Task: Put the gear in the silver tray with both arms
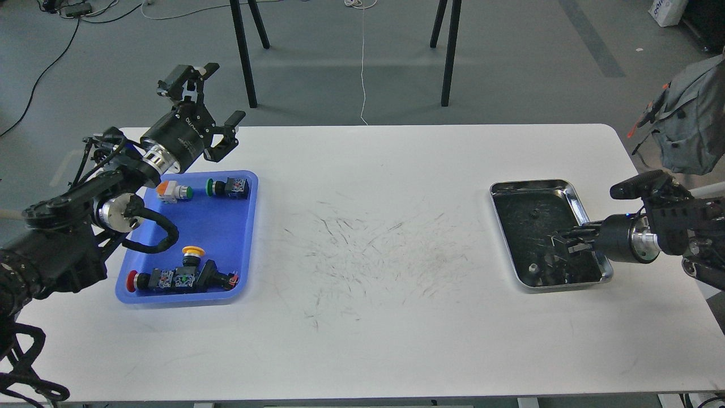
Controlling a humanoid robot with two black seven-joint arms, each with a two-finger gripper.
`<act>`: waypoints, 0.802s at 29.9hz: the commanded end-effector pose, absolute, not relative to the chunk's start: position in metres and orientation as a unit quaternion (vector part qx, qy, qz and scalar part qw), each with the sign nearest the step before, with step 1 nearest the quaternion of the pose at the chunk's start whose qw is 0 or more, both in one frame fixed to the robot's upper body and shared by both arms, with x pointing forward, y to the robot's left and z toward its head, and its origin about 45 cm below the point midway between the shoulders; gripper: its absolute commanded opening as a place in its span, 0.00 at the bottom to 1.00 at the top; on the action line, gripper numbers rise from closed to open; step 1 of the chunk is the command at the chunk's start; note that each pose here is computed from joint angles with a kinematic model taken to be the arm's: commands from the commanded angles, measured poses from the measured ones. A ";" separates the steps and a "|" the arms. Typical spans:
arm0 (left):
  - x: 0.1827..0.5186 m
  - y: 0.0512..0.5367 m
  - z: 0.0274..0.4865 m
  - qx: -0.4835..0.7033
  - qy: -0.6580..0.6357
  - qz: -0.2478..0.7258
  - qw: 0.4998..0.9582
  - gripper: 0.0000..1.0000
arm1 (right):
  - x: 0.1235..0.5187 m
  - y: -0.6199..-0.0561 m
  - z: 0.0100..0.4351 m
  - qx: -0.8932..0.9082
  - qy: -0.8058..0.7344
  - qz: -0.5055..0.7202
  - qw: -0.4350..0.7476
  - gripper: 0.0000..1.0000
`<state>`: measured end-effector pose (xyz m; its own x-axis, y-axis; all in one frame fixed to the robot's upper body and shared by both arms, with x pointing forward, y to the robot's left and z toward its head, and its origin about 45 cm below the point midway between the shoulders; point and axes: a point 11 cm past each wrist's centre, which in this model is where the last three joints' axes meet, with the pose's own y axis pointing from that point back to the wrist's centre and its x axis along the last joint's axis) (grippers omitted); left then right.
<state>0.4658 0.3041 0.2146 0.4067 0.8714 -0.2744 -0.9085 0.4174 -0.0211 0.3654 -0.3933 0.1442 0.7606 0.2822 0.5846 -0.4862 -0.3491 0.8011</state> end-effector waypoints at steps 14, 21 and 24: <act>0.466 0.304 0.215 -0.083 0.111 0.532 0.835 1.00 | 0.377 -0.390 0.155 0.745 -0.087 0.352 0.559 0.57; 0.466 0.304 0.215 -0.082 0.110 0.533 0.835 1.00 | 0.411 -0.365 0.192 0.773 -0.220 0.362 0.472 0.67; 0.466 0.304 0.215 -0.080 0.109 0.533 0.835 1.00 | 0.416 -0.353 0.194 0.794 -0.276 0.335 0.426 0.69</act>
